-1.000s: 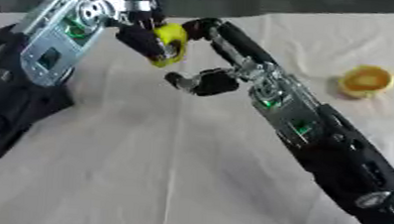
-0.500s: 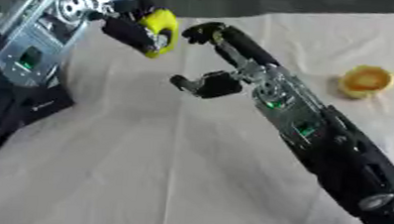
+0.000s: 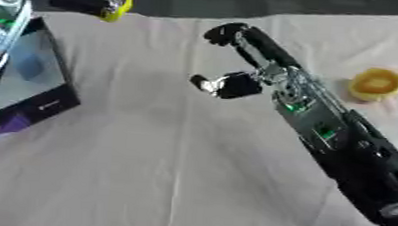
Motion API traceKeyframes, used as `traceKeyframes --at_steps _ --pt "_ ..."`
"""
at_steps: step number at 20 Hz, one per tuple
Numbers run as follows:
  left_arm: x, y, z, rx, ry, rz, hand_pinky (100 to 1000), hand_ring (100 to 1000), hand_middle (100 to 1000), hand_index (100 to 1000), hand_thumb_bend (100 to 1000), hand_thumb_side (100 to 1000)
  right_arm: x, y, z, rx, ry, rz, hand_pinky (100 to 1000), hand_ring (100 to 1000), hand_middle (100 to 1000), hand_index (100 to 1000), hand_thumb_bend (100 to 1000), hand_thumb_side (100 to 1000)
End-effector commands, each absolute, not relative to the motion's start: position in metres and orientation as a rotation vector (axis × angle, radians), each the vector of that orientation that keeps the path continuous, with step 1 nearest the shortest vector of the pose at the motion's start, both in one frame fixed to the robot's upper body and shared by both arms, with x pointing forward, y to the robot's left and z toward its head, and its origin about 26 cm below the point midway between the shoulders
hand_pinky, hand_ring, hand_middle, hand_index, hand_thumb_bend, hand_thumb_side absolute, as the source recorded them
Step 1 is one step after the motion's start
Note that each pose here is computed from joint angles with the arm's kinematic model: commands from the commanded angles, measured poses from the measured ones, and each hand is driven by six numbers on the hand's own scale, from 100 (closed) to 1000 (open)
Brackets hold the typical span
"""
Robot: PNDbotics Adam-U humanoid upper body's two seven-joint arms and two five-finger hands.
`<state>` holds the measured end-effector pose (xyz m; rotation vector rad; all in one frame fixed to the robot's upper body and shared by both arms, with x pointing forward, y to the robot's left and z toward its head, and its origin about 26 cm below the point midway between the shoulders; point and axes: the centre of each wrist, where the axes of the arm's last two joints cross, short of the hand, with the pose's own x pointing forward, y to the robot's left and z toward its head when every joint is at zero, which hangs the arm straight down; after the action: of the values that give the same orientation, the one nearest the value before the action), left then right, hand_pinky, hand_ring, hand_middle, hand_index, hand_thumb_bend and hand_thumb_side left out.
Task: Pick up the objects with one hand, pass them to the other hand, and then place them into the box on the other side of the table.
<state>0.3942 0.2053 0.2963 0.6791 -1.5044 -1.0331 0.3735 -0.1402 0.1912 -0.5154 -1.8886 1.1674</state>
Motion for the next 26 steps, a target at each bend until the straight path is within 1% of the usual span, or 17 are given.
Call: traceKeyframes --at_steps 1,10,20,24,26 --pt "0.389 0.237 0.314 0.772 -1.524 -0.925 789 703 592 428 100 377 0.37 -0.153 0.209 -0.556 -1.937 1.122 846 794 717 808 460 309" --pt "0.395 0.287 0.297 0.857 -1.378 -0.824 787 707 595 440 100 383 0.362 -0.181 0.226 -0.622 -1.975 1.022 846 790 713 805 456 301" --pt "0.414 0.343 0.247 0.873 -1.119 -0.711 785 714 603 467 103 386 0.36 -0.223 0.242 -0.739 -1.957 0.902 847 788 710 804 457 298" --pt "0.415 0.359 0.235 0.893 -1.059 -0.677 787 717 609 490 124 369 0.359 -0.235 0.247 -0.781 -1.953 0.867 847 787 709 803 457 297" --pt "0.416 0.366 0.23 0.899 -1.034 -0.664 789 725 620 523 176 358 0.358 -0.242 0.25 -0.801 -1.951 0.849 847 787 709 803 458 295"
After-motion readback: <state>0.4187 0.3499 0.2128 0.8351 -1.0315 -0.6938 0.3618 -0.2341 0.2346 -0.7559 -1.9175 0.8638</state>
